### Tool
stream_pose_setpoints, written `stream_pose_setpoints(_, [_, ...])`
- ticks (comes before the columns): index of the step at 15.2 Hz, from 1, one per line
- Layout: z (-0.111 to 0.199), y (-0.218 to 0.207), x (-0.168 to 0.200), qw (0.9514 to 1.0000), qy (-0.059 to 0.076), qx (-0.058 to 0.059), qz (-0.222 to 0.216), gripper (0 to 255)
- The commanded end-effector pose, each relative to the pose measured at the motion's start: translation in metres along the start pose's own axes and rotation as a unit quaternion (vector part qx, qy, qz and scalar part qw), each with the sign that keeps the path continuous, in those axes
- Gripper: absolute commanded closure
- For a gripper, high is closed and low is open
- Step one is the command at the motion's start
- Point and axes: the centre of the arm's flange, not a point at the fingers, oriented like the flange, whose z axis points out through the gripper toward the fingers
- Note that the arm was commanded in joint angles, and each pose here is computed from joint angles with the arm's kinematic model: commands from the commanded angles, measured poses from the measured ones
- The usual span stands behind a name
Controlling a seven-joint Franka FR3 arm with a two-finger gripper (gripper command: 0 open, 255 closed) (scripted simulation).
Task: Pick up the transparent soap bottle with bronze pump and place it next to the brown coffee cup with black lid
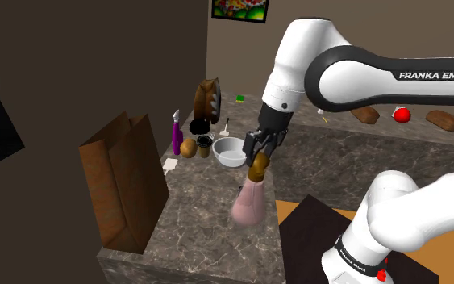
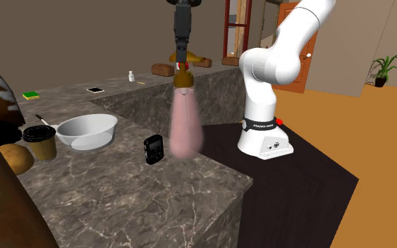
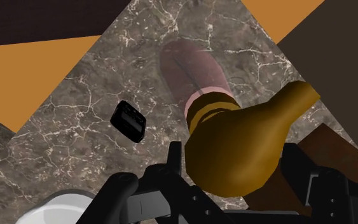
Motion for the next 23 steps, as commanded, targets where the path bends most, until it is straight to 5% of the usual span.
stream_pose_setpoints(1, [-0.01, -0.001, 0.0, 1.0, 0.0, 0.0, 0.0, 255])
stream_pose_setpoints(23, [-0.125, -0.013, 0.01, 1.0, 0.0, 0.0, 0.0, 255])
